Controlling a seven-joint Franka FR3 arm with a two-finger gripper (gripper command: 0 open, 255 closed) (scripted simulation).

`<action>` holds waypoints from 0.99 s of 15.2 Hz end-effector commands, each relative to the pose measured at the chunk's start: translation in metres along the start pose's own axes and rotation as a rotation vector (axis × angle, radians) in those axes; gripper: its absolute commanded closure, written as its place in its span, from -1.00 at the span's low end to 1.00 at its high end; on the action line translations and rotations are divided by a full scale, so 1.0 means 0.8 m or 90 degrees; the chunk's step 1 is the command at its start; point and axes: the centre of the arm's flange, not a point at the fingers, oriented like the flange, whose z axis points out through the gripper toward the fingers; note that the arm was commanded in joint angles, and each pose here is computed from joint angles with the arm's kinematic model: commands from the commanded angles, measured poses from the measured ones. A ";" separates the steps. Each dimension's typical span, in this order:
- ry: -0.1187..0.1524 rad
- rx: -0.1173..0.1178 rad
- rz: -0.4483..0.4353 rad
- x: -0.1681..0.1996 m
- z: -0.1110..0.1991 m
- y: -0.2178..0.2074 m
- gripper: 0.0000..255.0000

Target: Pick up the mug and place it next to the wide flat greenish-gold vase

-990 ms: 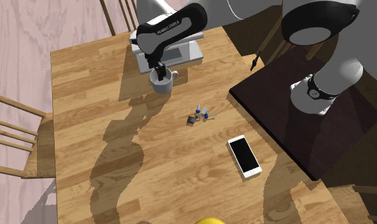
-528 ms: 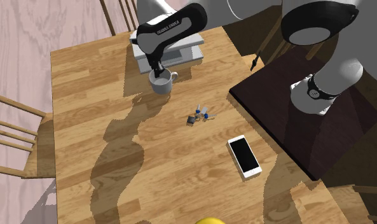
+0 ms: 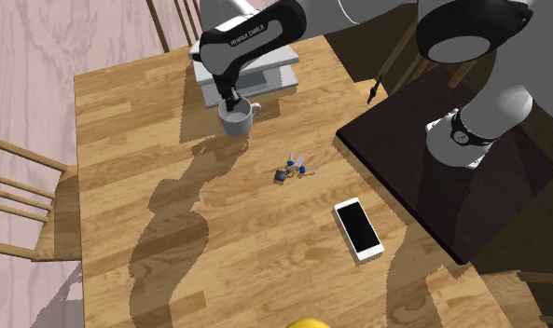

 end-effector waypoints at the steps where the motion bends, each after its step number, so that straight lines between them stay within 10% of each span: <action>1: 0.000 0.000 0.000 0.002 -0.013 0.000 1.00; 15: 0.000 0.000 0.000 0.016 -0.104 -0.007 1.00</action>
